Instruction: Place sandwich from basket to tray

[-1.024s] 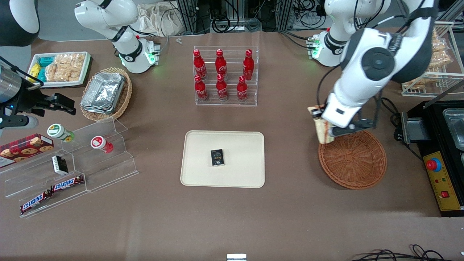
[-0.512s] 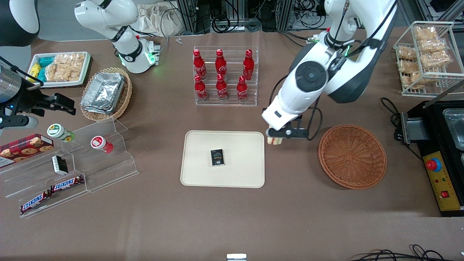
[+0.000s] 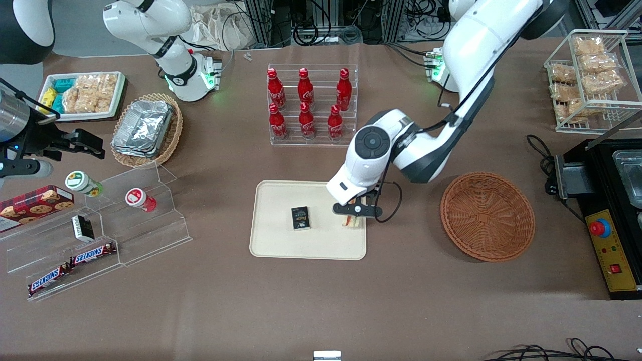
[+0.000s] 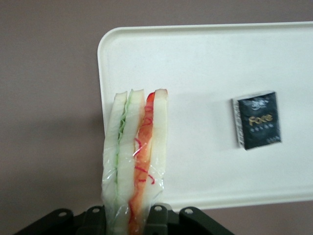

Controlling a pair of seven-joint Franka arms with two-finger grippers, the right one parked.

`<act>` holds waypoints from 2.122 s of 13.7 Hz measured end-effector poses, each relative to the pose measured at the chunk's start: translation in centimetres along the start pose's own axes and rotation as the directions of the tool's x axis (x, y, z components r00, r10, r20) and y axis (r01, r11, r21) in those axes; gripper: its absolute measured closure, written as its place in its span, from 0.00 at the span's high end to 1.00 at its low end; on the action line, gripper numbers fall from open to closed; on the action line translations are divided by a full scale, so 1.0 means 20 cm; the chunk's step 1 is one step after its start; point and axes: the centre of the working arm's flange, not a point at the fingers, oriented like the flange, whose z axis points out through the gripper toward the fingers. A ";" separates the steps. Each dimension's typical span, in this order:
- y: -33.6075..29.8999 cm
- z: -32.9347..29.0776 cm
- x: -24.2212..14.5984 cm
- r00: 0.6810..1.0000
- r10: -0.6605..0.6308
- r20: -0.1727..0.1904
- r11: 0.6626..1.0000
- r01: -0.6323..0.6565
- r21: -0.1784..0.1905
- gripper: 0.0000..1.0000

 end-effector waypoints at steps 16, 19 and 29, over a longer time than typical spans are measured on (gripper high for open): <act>-0.03 0.33 0.03 0.997 -0.057 -0.050 0.996 0.061 0.067 0.74; -0.04 0.19 0.10 0.992 -0.089 -0.094 0.995 0.093 0.036 1.00; -0.58 -0.99 0.10 0.989 -0.112 0.093 0.993 0.107 0.058 1.00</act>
